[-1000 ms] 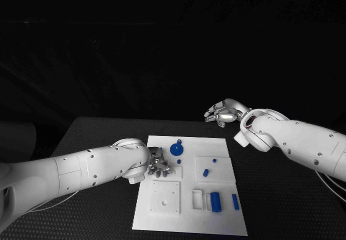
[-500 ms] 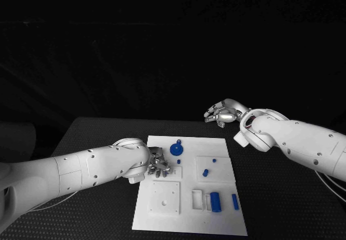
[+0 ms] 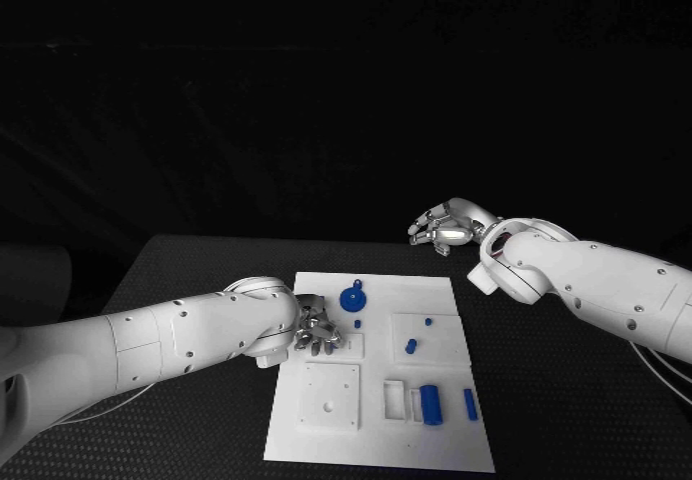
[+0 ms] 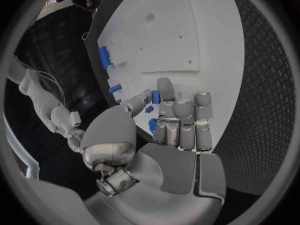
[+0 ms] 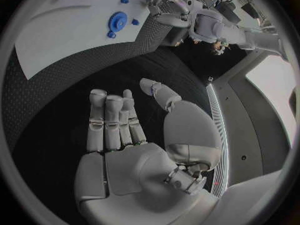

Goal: Assemble the parts on the task board

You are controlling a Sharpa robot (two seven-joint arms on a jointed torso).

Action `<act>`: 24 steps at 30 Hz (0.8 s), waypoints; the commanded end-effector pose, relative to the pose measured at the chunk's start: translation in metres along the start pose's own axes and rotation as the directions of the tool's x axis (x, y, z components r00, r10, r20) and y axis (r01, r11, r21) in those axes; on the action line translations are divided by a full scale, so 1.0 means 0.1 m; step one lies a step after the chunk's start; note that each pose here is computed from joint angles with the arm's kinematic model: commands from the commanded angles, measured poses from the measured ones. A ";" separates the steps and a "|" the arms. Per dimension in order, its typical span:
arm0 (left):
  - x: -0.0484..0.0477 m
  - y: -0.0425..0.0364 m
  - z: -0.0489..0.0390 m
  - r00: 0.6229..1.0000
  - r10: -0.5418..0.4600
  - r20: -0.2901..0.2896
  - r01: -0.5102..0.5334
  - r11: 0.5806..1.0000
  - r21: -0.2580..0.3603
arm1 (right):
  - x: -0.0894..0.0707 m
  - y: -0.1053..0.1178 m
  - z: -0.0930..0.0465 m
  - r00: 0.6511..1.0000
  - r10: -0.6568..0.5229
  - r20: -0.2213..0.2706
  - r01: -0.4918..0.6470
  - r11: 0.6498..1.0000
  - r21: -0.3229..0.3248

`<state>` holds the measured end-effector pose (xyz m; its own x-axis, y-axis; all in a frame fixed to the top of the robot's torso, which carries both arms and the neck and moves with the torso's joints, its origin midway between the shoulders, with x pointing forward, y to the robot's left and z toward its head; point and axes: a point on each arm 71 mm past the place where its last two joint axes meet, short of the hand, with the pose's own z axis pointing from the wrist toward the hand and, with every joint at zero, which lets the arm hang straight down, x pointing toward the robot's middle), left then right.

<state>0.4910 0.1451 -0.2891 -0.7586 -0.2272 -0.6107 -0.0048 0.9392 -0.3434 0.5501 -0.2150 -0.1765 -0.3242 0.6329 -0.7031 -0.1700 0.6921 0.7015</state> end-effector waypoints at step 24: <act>-0.018 0.050 0.013 1.000 -0.003 0.023 0.003 1.000 -0.021 | 0.01 0.00 0.00 1.000 0.004 -0.013 -0.004 1.000 -0.001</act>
<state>0.4930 0.1464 -0.2879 -0.7457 -0.2418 -0.6208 -0.0137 0.9372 -0.3486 0.5503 -0.2155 -0.1767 -0.3245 0.6329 -0.7029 -0.1685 0.6926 0.7014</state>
